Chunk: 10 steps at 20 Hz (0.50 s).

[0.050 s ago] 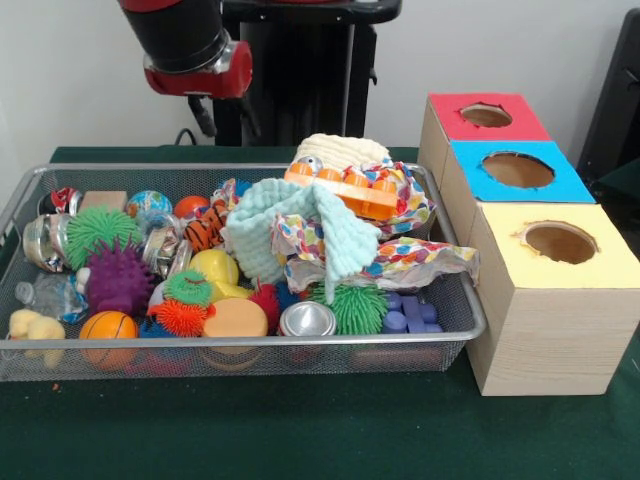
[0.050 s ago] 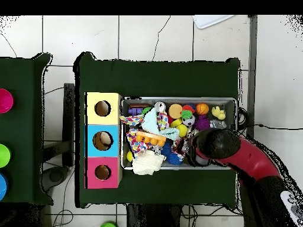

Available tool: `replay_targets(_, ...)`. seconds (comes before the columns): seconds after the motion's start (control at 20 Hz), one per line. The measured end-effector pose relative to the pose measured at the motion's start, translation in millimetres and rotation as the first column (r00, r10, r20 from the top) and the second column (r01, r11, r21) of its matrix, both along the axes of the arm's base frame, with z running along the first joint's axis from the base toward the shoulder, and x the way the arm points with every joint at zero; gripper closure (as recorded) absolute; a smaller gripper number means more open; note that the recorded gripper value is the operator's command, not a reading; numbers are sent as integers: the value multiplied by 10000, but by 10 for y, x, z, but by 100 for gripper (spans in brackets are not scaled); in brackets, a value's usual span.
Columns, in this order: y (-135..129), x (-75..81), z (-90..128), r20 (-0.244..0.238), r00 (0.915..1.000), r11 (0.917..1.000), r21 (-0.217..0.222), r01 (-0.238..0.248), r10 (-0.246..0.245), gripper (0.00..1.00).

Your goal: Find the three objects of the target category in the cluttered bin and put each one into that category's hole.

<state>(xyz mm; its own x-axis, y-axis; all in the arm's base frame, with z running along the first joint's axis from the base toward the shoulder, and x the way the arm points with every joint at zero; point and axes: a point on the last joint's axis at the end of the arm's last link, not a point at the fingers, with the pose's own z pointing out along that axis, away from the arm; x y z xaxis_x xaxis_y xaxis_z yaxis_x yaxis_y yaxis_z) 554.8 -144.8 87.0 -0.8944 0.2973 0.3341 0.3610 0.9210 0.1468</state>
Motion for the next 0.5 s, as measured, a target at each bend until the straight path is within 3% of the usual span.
replay_targets(0.5, -194, -167, -434, 315, 9995, 9998, -177, 24, -18, 0)
